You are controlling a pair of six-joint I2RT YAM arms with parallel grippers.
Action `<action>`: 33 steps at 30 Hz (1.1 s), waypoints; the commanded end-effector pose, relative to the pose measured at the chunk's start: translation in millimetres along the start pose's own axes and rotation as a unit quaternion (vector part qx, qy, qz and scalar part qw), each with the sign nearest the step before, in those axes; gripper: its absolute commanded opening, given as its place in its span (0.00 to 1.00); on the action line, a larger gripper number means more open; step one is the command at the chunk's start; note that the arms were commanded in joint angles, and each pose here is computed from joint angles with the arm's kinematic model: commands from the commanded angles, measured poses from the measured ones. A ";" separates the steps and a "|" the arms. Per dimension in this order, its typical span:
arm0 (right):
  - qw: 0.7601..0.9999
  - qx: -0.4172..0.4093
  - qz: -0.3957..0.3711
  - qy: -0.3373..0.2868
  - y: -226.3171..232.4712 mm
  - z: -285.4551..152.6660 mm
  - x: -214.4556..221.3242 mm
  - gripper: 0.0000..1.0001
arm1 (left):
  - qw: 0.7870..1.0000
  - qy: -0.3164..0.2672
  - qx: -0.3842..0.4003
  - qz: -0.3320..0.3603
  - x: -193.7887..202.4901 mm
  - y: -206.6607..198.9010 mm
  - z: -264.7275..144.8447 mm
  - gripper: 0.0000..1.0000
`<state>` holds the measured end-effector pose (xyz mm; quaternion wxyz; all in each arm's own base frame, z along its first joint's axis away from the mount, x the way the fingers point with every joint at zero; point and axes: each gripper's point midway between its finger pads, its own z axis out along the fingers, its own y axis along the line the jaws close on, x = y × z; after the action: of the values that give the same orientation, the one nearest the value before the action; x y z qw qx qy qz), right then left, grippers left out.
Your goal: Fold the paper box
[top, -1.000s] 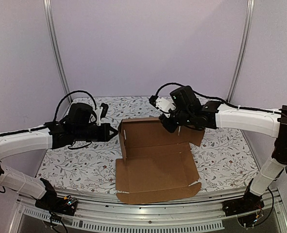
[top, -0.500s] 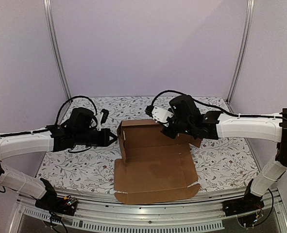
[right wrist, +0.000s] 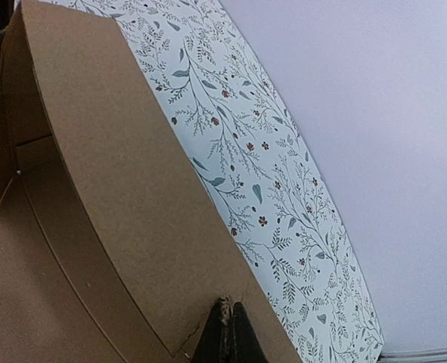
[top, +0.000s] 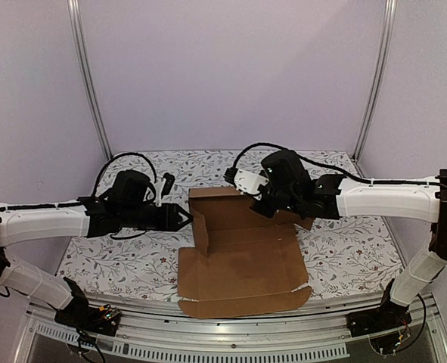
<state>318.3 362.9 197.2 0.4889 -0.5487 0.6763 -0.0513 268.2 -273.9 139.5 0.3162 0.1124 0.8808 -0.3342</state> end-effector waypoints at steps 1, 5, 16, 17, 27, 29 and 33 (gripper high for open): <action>0.999 -0.035 -0.011 0.034 23.3 -1.8 15.3 0.00 | 1.000 -0.015 0.010 0.014 -3.8 -6.0 2.1 0.55; 0.999 -0.033 -0.009 0.037 26.2 -2.2 15.4 0.00 | 0.999 -0.024 0.017 0.021 -7.1 -14.8 3.3 0.67; 0.998 -0.034 0.021 0.038 32.4 -6.4 12.4 0.00 | 0.995 -0.049 -0.059 0.060 7.1 -6.5 13.6 0.75; 0.998 -0.035 0.021 0.038 33.6 -7.2 12.4 0.00 | 0.994 -0.055 -0.069 0.063 8.2 -2.0 16.0 0.75; 0.998 -0.042 0.032 0.034 40.5 -18.9 12.0 0.00 | 0.983 -0.129 -0.110 0.071 -6.6 8.9 25.7 0.71; 0.998 -0.043 0.037 0.032 42.3 -20.4 10.8 0.00 | 0.981 -0.142 -0.112 0.071 -9.6 7.5 25.3 0.69; 0.998 -0.045 0.042 0.035 48.2 -20.8 11.4 0.00 | 0.976 -0.167 -0.123 0.067 -15.5 8.9 23.1 0.64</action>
<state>295.4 365.8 199.8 0.4872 -0.5114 0.7072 -0.0296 281.0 -286.5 115.5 0.4385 0.1086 0.8632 -0.2255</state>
